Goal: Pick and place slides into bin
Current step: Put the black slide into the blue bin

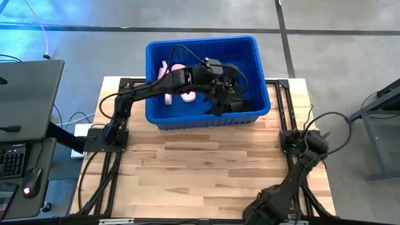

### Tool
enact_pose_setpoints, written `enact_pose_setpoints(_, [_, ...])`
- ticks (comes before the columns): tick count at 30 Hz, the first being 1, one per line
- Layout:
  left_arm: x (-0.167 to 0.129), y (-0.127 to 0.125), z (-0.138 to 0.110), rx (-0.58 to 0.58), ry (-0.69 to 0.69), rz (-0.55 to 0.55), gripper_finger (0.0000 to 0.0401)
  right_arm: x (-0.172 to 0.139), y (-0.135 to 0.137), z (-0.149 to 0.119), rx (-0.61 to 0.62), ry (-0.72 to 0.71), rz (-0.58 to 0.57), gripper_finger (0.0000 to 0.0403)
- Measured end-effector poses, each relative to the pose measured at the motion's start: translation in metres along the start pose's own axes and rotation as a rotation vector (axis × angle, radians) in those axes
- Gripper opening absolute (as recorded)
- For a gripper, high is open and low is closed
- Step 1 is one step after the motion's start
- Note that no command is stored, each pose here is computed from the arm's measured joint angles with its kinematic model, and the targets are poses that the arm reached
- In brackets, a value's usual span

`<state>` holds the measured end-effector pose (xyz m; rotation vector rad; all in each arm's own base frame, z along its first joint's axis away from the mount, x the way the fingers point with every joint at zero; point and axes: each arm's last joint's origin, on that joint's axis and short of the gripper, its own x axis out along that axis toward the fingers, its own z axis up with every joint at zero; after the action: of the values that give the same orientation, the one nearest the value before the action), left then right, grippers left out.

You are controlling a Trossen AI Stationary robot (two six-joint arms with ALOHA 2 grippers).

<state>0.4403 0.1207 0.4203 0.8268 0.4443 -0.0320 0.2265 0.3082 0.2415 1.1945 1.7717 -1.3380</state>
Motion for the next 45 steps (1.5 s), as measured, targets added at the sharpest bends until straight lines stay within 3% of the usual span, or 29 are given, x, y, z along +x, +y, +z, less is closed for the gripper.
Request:
enact_pose_setpoints(4, [0.0,0.0,0.0,0.0,0.009,0.006,0.0176,0.018,0.01,0.005,-0.014,-0.06,-0.094,0.0137])
enact_pose_setpoints(9, [0.0,0.0,0.0,0.0,0.013,0.009,0.0165,0.034,0.02,0.007,-0.048,-0.096,-0.126,0.0137])
enact_pose_setpoints(18, [0.0,-0.001,0.001,-0.007,0.009,0.006,0.0157,0.055,0.021,0.016,0.019,-0.257,-0.234,0.0137])
enact_pose_setpoints(24, [0.0,-0.002,0.003,-0.011,0.005,0.003,0.0156,0.072,0.024,0.019,-0.021,-0.412,-0.21,0.0137])
enact_pose_setpoints(33, [-0.007,0.0,0.005,-0.04,0.001,0.009,0.0156,0.092,0.014,0.024,-0.029,-0.476,-0.264,0.0135])
enact_pose_setpoints(37, [-0.011,0.002,0.006,-0.058,-0.001,0.011,0.0156,0.094,0.013,0.025,-0.044,-0.484,-0.271,0.0101])
enact_pose_setpoints(42, [-0.021,0.001,0.011,-0.062,-0.001,0.001,0.0156,0.087,0.015,0.018,-0.127,-0.54,-0.181,0.0016])
enact_pose_setpoints(45, [-0.038,0.004,0.017,-0.06,-0.002,-0.003,0.0156,0.077,0.018,0.012,-0.155,-0.588,-0.086,0.0015])
